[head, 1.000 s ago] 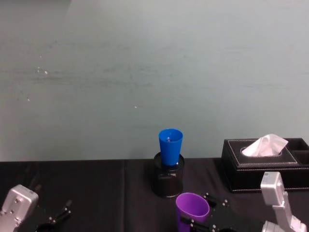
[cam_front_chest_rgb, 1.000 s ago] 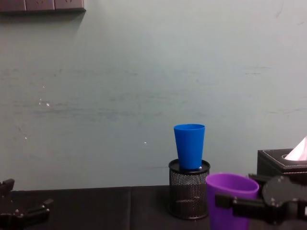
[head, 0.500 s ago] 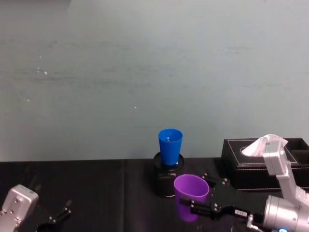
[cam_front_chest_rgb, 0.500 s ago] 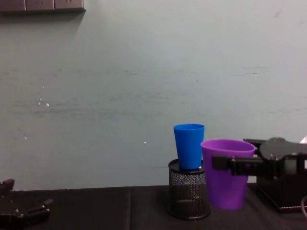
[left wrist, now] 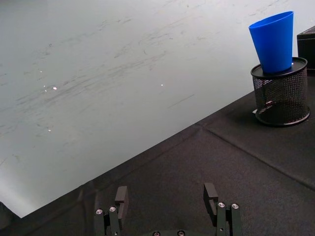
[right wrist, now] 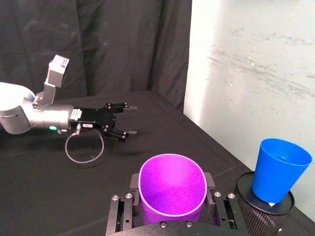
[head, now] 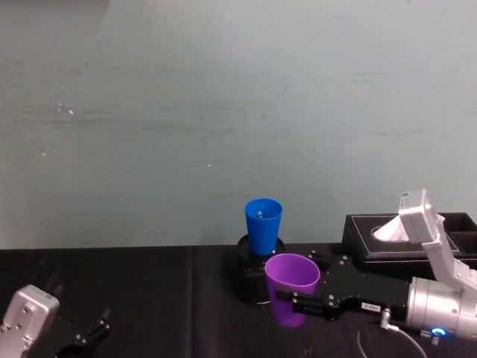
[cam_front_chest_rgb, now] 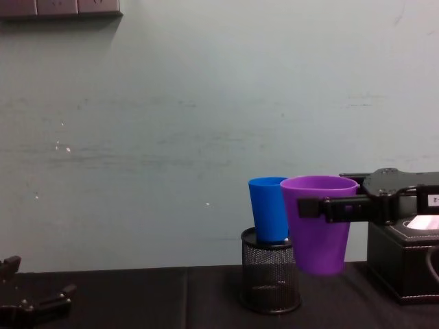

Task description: Pick up one cup with a gripper and tap it against the other cup.

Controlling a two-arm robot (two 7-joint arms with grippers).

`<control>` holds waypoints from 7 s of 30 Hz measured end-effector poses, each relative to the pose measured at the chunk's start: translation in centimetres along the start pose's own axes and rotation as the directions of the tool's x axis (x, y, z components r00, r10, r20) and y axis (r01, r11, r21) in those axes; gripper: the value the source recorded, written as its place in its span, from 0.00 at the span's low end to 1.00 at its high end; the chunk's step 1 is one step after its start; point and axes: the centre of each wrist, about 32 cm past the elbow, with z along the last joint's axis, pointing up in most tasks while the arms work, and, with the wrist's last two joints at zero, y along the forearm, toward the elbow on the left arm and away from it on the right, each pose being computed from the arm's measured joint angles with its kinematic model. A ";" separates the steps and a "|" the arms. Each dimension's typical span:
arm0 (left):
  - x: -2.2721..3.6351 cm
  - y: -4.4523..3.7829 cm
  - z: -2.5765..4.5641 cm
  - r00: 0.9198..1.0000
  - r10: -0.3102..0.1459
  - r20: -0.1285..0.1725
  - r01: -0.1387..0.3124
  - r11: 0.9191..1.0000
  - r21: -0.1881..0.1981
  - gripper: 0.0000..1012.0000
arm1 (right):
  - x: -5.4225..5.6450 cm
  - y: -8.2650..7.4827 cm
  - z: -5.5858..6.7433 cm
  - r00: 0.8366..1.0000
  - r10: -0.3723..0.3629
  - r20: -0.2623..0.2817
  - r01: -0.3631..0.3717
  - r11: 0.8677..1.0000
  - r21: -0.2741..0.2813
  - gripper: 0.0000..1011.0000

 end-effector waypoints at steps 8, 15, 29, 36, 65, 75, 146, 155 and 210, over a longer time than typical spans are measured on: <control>0.00 0.00 0.00 1.000 0.000 0.000 0.000 1.000 0.000 0.99 | 0.0 0.0 0.0 1.000 0.000 -0.004 0.000 1.000 0.004 0.73; 0.00 0.00 0.00 1.000 0.000 0.000 0.000 1.000 0.000 0.99 | 0.0 0.0 -0.1 1.000 0.000 -0.003 0.000 1.000 0.004 0.73; 0.00 0.00 0.00 1.000 0.000 0.000 0.000 1.000 0.000 0.99 | 0.0 0.0 -0.1 1.000 -0.002 -0.002 0.002 1.000 0.003 0.73; 0.00 0.00 0.00 1.000 0.000 0.000 0.000 1.000 0.000 0.99 | 0.0 0.0 -0.1 1.000 -0.002 -0.002 0.002 1.000 0.003 0.73; 0.00 0.00 0.00 1.000 0.000 0.000 0.000 1.000 0.000 0.99 | 0.0 0.0 -0.1 1.000 -0.002 -0.002 0.002 1.000 0.002 0.73; 0.00 0.00 0.00 1.000 0.000 0.000 0.000 1.000 0.000 0.99 | 0.0 0.0 -0.1 1.000 -0.002 -0.002 0.002 1.000 0.002 0.73; 0.00 0.00 0.00 1.000 0.000 0.000 0.000 1.000 0.000 0.99 | 6.4 4.2 -0.7 0.997 -0.032 -0.064 0.033 0.999 0.019 0.73; 0.00 0.00 0.00 1.000 0.000 0.000 0.000 1.000 0.000 0.99 | 7.0 4.9 -1.0 0.997 -0.034 -0.073 0.035 0.999 0.013 0.73; 0.00 0.00 0.00 1.000 0.000 0.000 0.000 1.000 0.000 0.99 | 9.8 7.7 -1.3 0.995 -0.088 -0.049 0.089 0.996 0.010 0.73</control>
